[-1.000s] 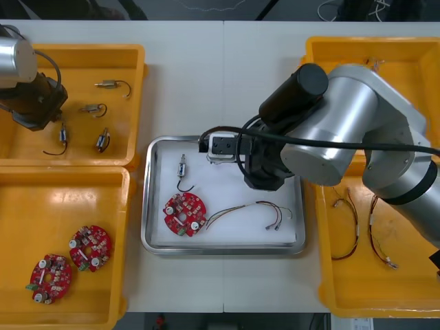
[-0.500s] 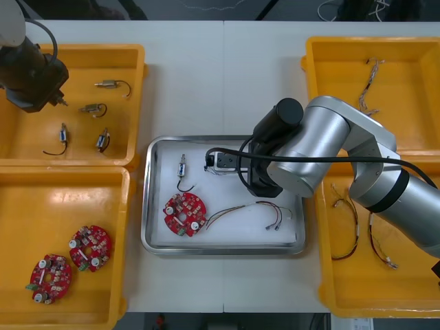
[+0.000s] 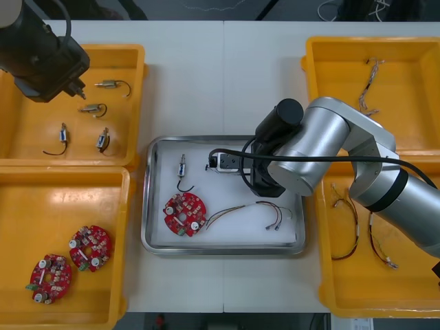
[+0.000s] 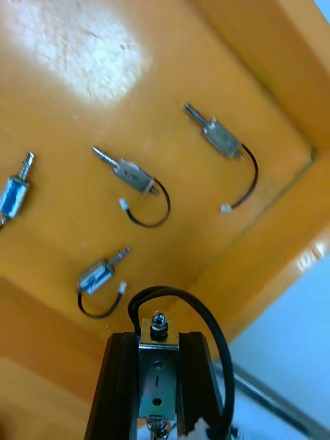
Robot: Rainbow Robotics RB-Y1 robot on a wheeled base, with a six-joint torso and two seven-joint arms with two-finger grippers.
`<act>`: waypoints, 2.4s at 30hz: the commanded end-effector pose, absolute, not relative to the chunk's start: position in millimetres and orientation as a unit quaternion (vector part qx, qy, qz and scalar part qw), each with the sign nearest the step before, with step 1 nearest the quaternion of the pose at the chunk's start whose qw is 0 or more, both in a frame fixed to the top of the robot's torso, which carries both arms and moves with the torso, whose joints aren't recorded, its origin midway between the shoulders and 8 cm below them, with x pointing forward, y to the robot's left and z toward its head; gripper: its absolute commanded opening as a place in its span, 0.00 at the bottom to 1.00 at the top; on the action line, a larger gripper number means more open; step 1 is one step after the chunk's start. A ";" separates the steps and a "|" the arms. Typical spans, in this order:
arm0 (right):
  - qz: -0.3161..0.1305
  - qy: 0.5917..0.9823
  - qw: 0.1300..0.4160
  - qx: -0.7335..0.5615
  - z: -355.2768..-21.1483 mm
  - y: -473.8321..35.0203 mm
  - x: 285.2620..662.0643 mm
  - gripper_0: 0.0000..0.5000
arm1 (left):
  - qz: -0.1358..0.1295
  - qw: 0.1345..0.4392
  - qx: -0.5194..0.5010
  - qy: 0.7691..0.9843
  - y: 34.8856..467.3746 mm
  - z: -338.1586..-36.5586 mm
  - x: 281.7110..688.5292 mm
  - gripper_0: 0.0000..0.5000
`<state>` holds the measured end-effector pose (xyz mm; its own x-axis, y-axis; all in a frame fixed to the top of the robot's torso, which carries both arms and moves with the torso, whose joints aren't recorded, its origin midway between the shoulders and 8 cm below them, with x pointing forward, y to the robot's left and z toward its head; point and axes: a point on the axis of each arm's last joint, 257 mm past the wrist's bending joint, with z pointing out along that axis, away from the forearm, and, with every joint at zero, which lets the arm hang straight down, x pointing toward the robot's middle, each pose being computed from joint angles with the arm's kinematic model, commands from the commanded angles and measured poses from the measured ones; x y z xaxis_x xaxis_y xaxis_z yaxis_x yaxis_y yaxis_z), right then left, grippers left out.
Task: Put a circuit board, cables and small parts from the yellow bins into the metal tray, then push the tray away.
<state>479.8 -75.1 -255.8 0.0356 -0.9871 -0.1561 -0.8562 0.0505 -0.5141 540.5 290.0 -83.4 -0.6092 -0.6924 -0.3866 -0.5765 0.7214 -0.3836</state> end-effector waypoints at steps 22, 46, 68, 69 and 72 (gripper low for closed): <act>-0.077 0.750 0.238 -0.612 -153.3 -98.1 437.7 1.00 | -0.102 0.271 -0.279 0.916 257.0 -74.8 501.5 0.00; -0.048 0.881 0.374 -0.285 -84.3 -211.4 454.9 1.00 | -0.102 0.258 -0.194 0.941 176.6 -104.8 484.5 0.00; -0.013 0.929 0.370 -0.016 -101.3 -333.5 430.4 1.00 | -0.113 0.254 -0.078 0.958 49.0 -179.6 488.3 0.00; -0.016 0.930 0.368 -0.013 -103.2 -335.9 429.6 1.00 | -0.112 0.254 -0.078 0.958 49.0 -181.7 489.4 0.00; -0.027 0.933 0.360 0.002 -111.8 -346.9 424.9 1.00 | -0.109 0.252 -0.070 0.959 43.6 -194.1 491.4 0.00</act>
